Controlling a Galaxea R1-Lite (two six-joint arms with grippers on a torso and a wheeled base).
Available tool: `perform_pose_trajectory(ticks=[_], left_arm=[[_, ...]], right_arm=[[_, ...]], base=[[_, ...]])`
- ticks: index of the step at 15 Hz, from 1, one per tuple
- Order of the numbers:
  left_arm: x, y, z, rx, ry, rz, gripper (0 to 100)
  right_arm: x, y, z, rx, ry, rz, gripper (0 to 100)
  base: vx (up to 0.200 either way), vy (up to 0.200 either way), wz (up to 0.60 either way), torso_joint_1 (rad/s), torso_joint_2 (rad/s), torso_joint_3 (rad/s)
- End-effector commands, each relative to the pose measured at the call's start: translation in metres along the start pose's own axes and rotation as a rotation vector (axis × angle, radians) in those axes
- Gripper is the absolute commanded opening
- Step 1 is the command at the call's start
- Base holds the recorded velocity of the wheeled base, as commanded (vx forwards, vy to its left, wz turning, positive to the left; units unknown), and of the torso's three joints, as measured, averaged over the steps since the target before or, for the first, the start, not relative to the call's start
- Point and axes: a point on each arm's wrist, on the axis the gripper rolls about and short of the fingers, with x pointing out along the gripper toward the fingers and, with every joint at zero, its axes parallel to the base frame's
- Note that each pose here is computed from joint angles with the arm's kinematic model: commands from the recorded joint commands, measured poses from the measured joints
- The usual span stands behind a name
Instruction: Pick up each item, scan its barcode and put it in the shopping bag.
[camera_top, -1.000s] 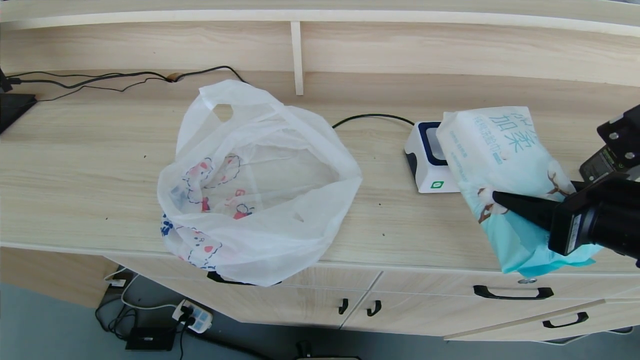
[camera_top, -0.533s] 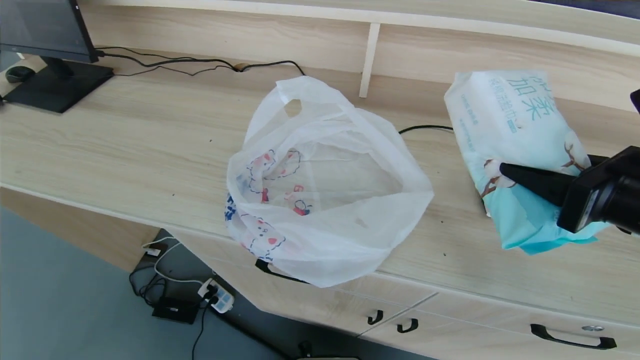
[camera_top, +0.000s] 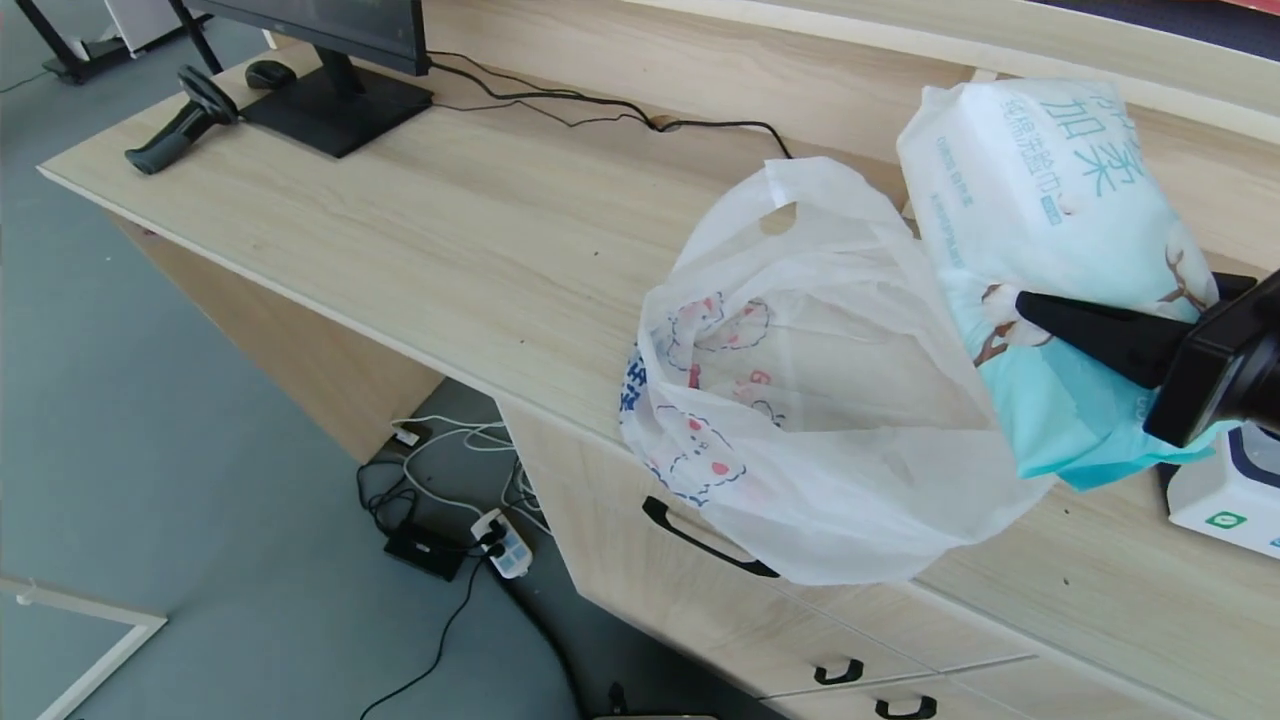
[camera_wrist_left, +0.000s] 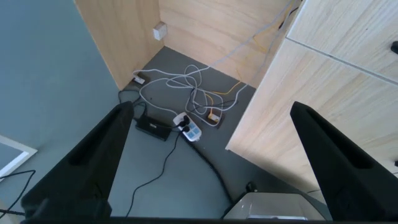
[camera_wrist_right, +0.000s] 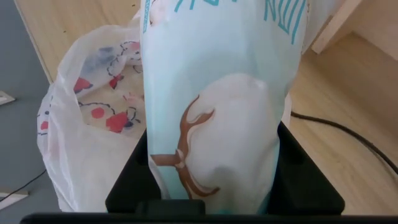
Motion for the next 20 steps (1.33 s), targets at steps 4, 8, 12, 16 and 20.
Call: perform_pose_trajectory(ticks=[4,8,12,16,20], left_arm=[[0.000,0.000,0.000,0.001,-0.001,0.000,100],[0.000,0.000,0.000,0.001,-0.001,0.000,100],[0.000,0.000,0.000,0.001,-0.001,0.000,100],[0.000,0.000,0.000,0.001,-0.001,0.000,100],[0.000,0.000,0.000,-0.001,-0.001,0.000,100]], right_arm=[[0.036,0.002,0.002,0.052,0.018,0.076,0],[0.036,0.044,-0.007,0.053,0.037,0.295,0],[0.082,0.075,-0.032,0.057,-0.041,0.336,0],[0.116,0.079,-0.043,0.111,-0.122,0.304,0],[0.122,0.037,-0.048,0.079,-0.123,0.195,0]], base=[[0.000,0.000,0.00,0.000,0.00,0.000],[0.000,0.000,0.00,0.000,0.00,0.000],[0.000,0.000,0.00,0.000,0.00,0.000],[0.000,0.000,0.00,0.000,0.00,0.000],[0.000,0.000,0.00,0.000,0.00,0.000]])
